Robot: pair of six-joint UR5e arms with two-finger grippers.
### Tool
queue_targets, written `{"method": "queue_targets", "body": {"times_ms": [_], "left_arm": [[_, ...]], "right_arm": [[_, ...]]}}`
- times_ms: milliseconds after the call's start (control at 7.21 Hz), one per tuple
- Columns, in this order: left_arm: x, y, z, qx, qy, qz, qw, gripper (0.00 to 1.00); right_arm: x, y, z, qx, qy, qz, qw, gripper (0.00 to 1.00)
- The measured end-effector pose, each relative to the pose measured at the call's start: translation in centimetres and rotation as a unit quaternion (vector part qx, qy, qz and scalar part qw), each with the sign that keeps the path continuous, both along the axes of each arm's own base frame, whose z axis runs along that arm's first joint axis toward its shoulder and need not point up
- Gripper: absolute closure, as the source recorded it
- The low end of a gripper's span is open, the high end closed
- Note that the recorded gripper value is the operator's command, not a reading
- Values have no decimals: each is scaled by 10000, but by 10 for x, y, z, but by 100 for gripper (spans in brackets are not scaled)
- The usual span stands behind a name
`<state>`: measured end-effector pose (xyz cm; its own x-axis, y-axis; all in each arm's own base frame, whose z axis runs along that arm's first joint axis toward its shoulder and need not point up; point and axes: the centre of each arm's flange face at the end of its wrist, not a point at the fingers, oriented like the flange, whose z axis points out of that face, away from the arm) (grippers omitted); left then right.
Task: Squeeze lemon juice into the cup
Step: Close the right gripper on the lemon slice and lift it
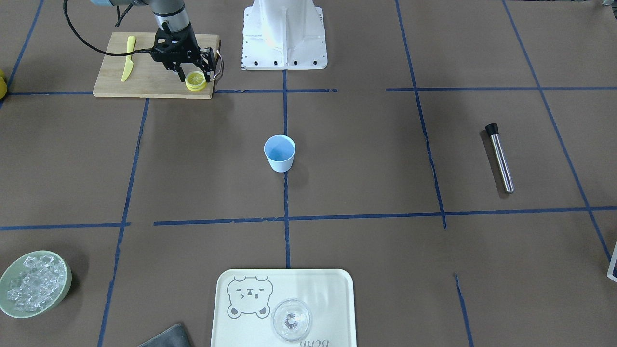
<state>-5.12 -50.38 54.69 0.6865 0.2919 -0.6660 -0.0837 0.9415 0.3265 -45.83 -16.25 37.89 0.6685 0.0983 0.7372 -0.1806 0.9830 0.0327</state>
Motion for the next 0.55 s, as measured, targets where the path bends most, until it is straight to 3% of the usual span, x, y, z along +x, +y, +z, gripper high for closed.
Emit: {"method": "queue_targets", "body": {"times_ms": [555], "left_arm": [[0, 0, -2, 15, 0, -1, 10000, 0]], "right_arm": [[6, -3, -4, 1, -45, 32, 10000, 46]]}}
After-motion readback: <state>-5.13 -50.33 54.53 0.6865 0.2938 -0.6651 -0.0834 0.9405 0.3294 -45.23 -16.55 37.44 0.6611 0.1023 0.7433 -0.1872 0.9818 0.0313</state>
